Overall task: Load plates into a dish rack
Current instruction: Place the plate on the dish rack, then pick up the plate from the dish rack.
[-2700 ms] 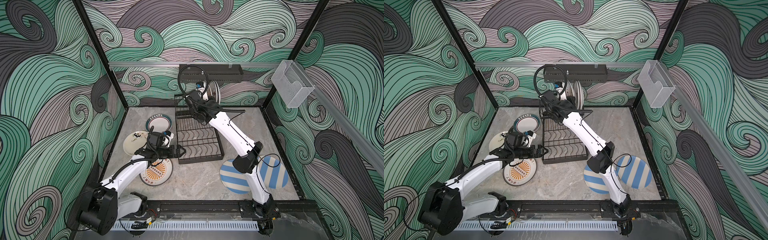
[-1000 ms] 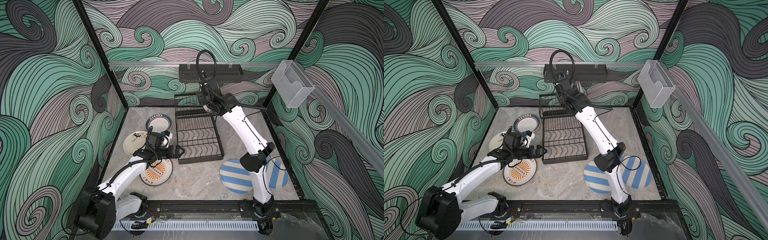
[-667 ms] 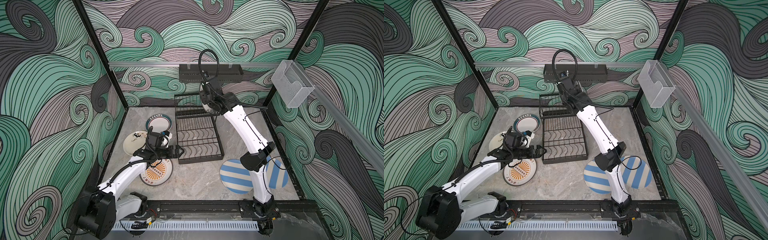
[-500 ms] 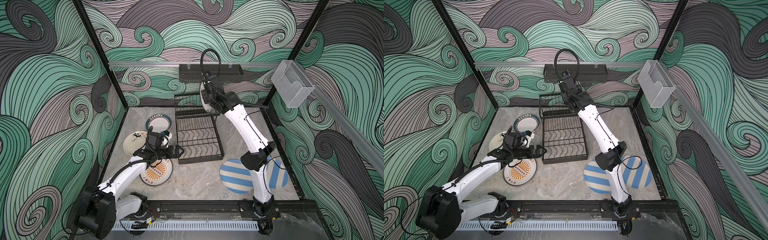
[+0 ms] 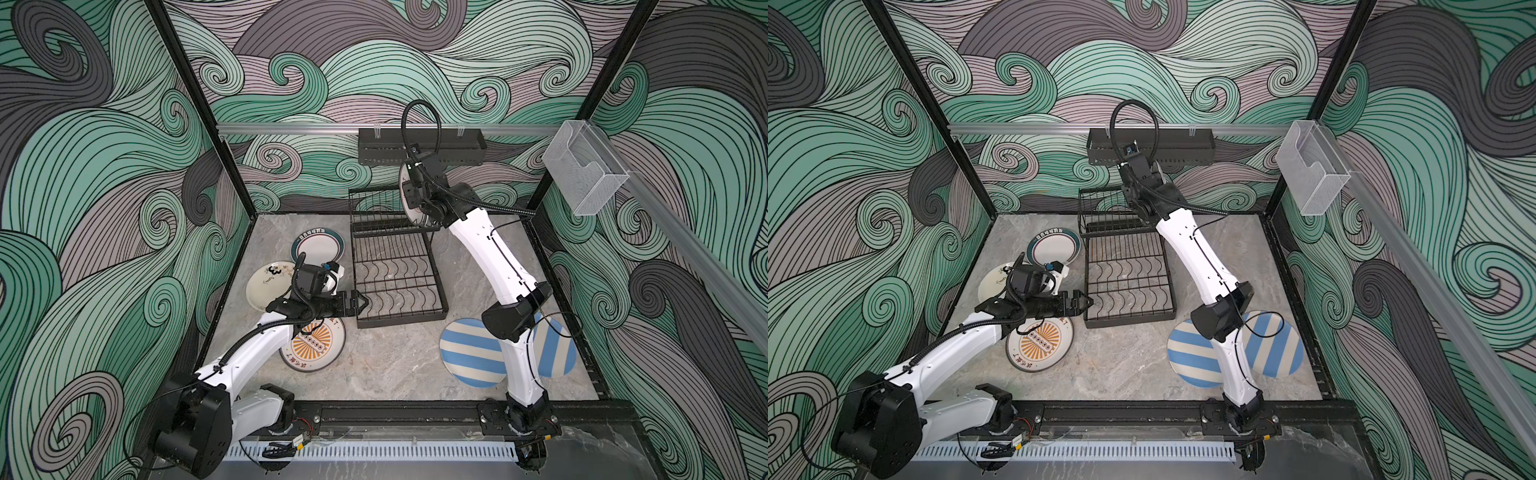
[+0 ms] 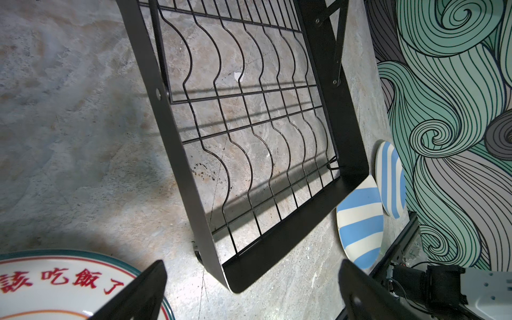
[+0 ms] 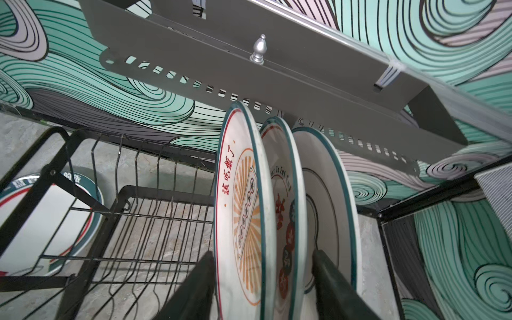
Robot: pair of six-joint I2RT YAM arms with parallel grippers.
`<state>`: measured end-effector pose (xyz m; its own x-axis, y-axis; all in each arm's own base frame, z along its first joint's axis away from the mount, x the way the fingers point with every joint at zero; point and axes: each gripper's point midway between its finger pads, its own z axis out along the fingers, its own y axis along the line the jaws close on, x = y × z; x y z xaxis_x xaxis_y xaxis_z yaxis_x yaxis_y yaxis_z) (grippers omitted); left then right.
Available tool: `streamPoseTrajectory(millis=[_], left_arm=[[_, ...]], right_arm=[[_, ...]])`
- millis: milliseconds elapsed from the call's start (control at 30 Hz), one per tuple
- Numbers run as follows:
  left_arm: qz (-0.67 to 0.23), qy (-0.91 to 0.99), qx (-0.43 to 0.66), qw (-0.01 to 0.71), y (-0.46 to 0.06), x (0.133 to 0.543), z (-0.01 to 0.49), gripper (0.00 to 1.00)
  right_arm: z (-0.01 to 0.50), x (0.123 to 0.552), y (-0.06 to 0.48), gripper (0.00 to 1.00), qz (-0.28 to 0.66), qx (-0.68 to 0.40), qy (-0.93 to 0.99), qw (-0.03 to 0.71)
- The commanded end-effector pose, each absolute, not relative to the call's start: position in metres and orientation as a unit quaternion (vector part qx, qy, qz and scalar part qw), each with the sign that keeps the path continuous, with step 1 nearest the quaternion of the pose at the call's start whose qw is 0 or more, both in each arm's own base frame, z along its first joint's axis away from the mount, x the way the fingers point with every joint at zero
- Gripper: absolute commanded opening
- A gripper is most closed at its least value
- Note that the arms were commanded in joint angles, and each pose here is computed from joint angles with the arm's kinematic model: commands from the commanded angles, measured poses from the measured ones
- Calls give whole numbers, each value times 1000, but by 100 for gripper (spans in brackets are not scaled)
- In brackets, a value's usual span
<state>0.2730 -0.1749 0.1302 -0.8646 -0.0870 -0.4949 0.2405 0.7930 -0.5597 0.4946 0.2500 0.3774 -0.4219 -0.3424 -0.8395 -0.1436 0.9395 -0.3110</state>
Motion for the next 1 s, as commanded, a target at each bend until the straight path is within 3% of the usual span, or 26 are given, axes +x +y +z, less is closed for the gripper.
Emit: streamPoseTrajectory(millis=[0,233,467,833,967], left_arm=[[-315,911,46,262,-174,277,137,99],[-317,910,47,262,-175,278,137,99],[-318,911,48,258,-175,277,136,99],[-317,912,49,257,-175,276,134,99],[-317,912,48,257,-175,276,135,99]], right_arm=[[389,492,248,67,-111,-144,830,528],[419,481,255,71,-79,-151,813,557],[409,488,263,70,-76,-158,814,554],[396,500,257,54,-86,-149,821,545],[386,501,259,53,-85,-155,827,534]])
